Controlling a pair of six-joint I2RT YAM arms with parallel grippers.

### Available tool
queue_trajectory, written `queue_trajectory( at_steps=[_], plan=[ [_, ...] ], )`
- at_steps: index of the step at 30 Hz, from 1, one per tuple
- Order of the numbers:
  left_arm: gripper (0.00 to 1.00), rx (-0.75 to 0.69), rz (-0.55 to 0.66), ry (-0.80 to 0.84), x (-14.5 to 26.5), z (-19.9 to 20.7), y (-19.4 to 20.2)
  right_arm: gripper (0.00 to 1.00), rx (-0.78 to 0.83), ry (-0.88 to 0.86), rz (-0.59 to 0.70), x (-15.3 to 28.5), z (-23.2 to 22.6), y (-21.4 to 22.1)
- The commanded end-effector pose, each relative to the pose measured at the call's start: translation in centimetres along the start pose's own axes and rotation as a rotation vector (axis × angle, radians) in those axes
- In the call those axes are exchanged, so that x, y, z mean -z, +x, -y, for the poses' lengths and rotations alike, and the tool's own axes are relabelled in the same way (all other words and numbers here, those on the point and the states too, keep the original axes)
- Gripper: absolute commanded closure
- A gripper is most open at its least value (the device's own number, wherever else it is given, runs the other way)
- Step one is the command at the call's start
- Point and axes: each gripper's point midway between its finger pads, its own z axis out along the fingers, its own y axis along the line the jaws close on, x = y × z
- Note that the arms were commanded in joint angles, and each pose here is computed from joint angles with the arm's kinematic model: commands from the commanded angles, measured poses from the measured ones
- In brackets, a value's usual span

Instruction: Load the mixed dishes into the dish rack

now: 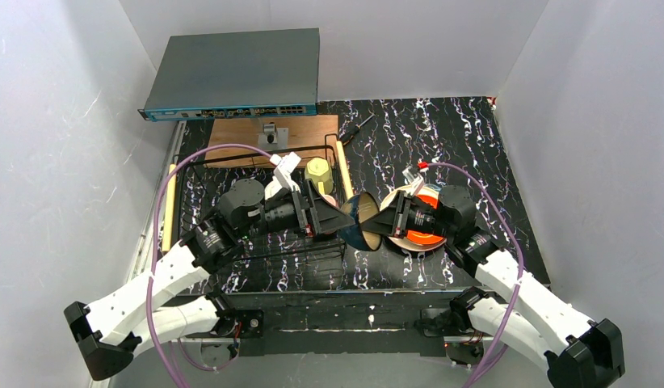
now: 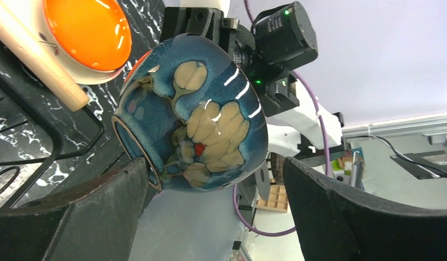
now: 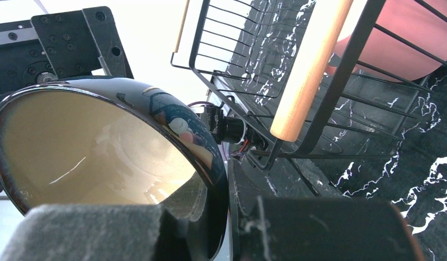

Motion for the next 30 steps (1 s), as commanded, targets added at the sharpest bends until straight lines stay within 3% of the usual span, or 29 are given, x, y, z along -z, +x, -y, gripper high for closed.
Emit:
queue_trajectory(
  at_steps=[1,30],
  plan=[
    [0.10,-0.059,0.033,-0.027,0.2,0.8,-0.9,0.99,0.089,-0.064,0.051,-0.1,-3.0,-1.5],
    [0.15,-0.093,0.042,-0.201,-0.7,-0.9,-1.0,0.99,0.119,0.029,0.078,-0.7,-1.4,-1.7]
  ],
)
